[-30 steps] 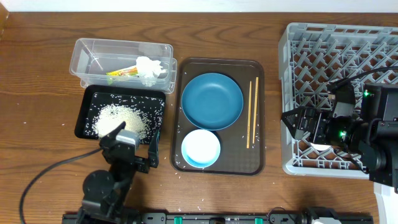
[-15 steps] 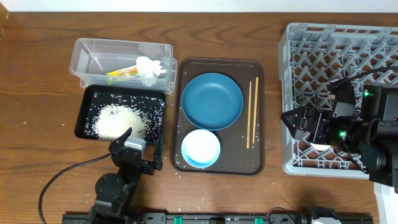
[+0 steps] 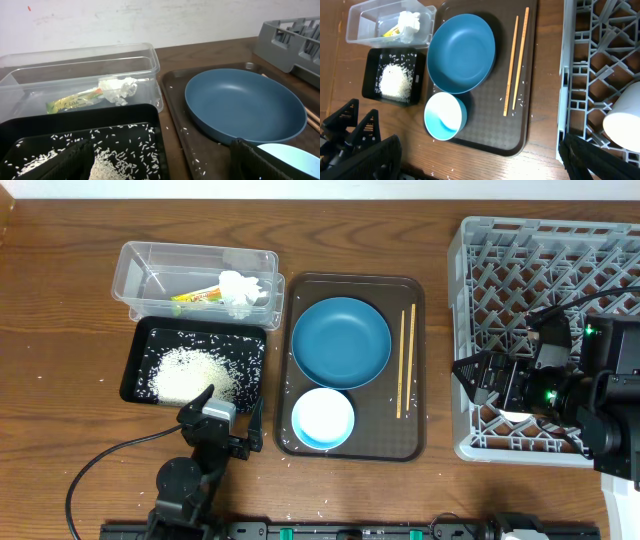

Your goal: Sort waste into correct bins and load items into the dishwasher rack

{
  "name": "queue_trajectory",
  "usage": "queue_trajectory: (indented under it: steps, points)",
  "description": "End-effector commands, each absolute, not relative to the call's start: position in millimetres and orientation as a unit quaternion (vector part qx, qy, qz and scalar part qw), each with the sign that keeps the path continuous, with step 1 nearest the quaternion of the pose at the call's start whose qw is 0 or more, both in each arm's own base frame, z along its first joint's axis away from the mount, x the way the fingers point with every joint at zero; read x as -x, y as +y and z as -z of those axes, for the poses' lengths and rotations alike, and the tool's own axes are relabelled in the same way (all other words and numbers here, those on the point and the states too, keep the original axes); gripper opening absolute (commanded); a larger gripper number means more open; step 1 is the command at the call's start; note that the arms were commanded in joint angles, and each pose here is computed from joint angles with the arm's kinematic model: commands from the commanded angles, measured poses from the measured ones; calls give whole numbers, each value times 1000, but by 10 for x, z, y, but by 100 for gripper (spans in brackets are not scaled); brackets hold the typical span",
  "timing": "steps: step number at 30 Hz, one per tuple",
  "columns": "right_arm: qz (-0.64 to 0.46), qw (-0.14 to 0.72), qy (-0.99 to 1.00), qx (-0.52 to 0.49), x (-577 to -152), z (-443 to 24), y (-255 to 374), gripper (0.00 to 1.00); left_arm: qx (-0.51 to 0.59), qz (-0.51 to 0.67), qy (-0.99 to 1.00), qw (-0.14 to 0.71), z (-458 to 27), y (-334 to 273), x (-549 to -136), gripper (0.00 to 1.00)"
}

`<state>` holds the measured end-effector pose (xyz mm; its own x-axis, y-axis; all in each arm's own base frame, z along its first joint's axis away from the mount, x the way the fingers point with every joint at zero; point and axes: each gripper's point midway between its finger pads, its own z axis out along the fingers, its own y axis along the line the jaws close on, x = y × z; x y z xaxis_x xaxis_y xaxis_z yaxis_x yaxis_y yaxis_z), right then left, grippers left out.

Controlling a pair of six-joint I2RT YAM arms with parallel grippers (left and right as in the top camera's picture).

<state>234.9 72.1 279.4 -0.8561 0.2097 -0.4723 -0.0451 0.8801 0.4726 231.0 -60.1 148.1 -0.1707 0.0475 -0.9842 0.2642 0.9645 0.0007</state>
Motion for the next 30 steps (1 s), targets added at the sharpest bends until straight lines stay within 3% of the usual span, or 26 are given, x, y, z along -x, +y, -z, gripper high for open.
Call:
queue_trajectory:
  steps: [1, 13, 15, 19, 26, 30]
  points:
    - [-241, 263, 933, -42, -2360, -2794, 737, 99, -96, 80, 769, 627, -1357, -571, -2320, 89]
    - [-257, 262, 928, -59, -2378, -2827, 771, 99, -96, 80, 769, 627, -1357, -571, -2320, 90]
    - [-284, 289, 908, -103, -2553, -2971, 787, 99, -96, 80, 769, 627, -1357, -571, -2320, 90]
    - [-341, 306, 888, -50, -2734, -3146, 1156, 99, -96, 80, 769, 627, -1357, -571, -2320, 90]
    - [-194, 250, 949, 12, -2816, -2410, 1801, 99, -96, 80, 769, 627, -1357, -571, -2320, 90]
    - [-174, 249, 950, 73, -2902, -2184, 2170, 99, -96, 80, 769, 627, -1357, -571, -2320, 90]
